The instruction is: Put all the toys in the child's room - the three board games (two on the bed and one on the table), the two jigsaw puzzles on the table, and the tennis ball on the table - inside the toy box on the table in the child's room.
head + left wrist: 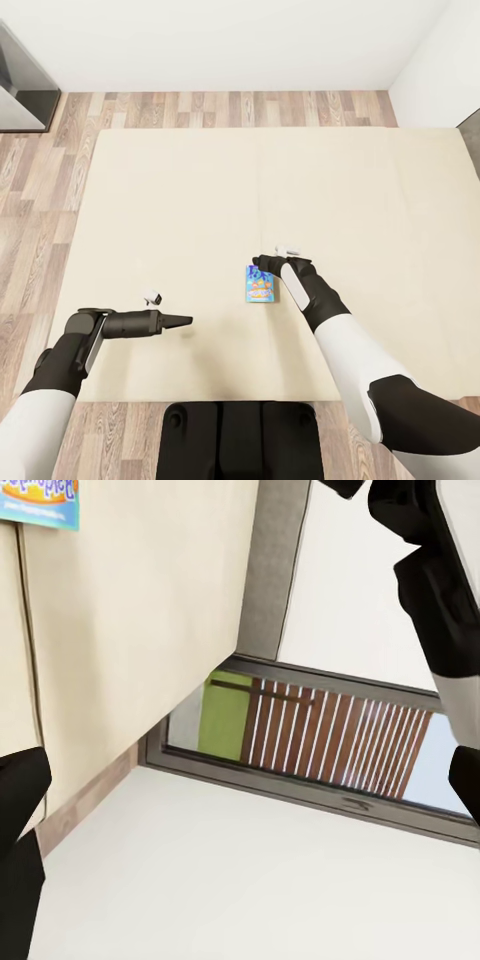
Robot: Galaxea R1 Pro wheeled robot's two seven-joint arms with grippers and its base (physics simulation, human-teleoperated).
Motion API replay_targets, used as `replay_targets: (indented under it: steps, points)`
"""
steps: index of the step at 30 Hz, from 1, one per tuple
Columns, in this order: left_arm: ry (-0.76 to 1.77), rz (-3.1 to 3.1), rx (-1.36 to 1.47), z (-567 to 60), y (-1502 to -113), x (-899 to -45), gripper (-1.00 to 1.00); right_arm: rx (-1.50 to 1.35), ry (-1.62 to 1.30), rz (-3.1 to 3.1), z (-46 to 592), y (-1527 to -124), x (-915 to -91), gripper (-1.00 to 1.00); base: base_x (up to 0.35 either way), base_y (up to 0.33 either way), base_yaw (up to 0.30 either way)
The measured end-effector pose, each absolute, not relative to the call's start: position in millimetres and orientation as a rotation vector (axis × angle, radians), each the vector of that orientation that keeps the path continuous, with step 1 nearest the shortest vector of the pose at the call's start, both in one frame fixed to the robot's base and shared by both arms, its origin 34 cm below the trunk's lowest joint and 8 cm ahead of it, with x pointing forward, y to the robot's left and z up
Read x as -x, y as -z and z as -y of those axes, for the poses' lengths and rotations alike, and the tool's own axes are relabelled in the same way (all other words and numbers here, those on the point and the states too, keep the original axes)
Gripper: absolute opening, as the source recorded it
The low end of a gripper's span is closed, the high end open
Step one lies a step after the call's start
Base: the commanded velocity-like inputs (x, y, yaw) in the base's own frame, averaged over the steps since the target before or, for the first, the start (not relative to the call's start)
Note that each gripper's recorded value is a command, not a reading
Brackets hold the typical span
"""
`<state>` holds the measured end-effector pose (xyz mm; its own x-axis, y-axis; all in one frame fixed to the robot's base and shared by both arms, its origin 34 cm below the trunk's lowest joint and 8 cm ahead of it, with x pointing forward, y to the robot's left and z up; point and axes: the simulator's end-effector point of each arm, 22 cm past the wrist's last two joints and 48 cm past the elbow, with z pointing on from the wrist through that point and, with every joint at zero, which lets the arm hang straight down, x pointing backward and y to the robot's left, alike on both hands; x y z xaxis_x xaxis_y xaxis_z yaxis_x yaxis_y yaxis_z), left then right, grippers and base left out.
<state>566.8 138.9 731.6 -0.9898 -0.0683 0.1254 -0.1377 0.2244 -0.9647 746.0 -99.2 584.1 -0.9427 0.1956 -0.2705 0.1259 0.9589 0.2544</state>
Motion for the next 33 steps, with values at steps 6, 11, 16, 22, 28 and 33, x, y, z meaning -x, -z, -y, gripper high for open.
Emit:
replay_targets:
  steps: [6, 11, 16, 22, 28, 33]
  points:
    - [-1.914, 2.416, -0.186, -137.1, -732.5, -567.3, 1.0, -0.237, -0.34, -2.812, 98.9, -583.6, -749.0, 1.0, 0.0, 0.0, 0.0]
    - [-1.911, 2.412, -0.187, -136.7, -730.0, -565.8, 1.0, -0.238, -0.342, -2.808, 97.6, -583.2, -753.7, 1.0, 0.0, 0.0, 0.0]
    - [-1.907, 2.408, -0.193, -136.6, -726.5, -563.7, 1.0, -0.24, -0.343, -2.812, 97.4, -579.3, -752.6, 1.0, 0.0, 0.0, 0.0]
    - [-1.901, 2.402, -0.201, -136.6, -722.2, -561.0, 1.0, -0.242, -0.339, -2.821, 98.8, -573.0, -749.2, 1.0, 0.0, 0.0, 0.0]
    - [-1.896, 2.396, -0.21, -136.6, -717.8, -558.3, 1.0, -0.245, -0.337, -2.831, 99.4, -566.7, -745.1, 1.0, 0.0, 0.0, 0.0]
    - [-1.891, 2.391, -0.217, -136.6, -714.2, -555.9, 1.0, -0.246, -0.333, -2.839, 101.0, -561.2, -741.4, 1.0, 0.0, 0.0, 0.0]
